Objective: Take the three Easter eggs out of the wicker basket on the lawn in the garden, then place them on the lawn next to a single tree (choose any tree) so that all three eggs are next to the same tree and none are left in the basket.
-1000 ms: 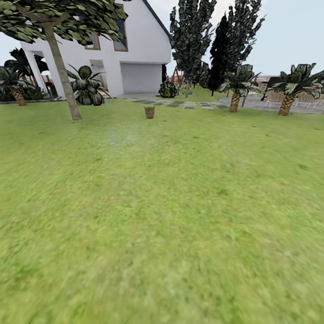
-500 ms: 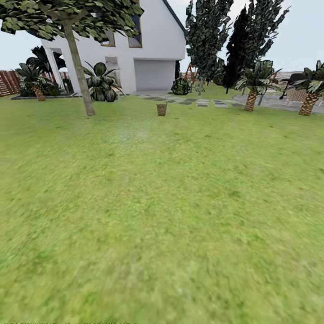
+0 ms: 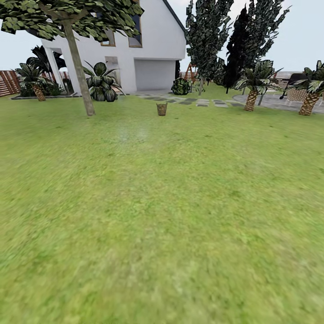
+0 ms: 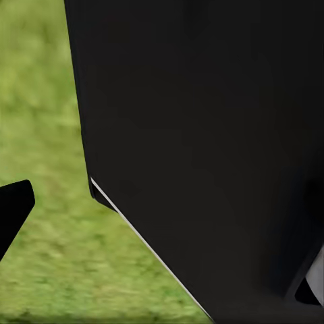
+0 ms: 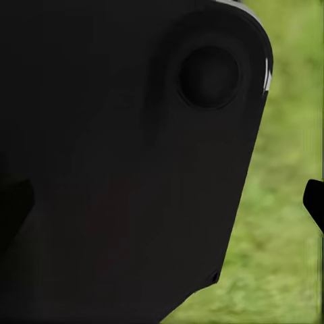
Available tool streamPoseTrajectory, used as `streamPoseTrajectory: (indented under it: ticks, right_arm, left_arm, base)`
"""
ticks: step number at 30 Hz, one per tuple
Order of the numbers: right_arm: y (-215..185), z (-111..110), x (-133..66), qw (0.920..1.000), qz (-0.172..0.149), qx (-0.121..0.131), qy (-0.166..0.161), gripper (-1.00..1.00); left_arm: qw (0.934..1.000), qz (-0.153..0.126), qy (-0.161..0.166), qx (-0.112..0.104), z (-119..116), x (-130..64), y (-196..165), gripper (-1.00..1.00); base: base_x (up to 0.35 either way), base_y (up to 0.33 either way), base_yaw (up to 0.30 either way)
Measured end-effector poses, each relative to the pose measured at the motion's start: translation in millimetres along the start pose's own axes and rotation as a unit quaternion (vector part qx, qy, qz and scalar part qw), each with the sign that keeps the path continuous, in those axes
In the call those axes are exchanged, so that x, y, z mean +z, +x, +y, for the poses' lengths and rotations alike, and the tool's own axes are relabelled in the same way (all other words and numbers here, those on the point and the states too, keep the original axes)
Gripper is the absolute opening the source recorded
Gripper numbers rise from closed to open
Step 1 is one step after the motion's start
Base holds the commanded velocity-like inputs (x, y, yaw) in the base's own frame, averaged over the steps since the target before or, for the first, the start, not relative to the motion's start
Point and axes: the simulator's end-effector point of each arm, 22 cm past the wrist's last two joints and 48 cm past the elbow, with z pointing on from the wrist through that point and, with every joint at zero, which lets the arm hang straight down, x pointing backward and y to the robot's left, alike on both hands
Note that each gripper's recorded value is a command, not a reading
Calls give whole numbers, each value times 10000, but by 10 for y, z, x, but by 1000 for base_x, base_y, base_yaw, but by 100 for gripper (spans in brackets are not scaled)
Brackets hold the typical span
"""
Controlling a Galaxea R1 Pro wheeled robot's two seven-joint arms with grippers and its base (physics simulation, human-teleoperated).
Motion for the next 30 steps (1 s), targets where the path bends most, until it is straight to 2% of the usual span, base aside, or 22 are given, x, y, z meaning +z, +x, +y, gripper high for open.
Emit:
streamPoseTrajectory:
  ticks: [8, 30]
  right_arm:
    - [-7, 2, 0, 10000, -14, -39, 3, 100]
    - [-8, 8, -1, 10000, -17, -25, 2, 100]
  left_arm:
    - [10000, -3, 0, 0, 0, 0, -1, 100]
    - [10000, 4, 0, 0, 1, -1, 5, 100]
  base:
    - [75, 0, 0]
    - [329, 0, 0]
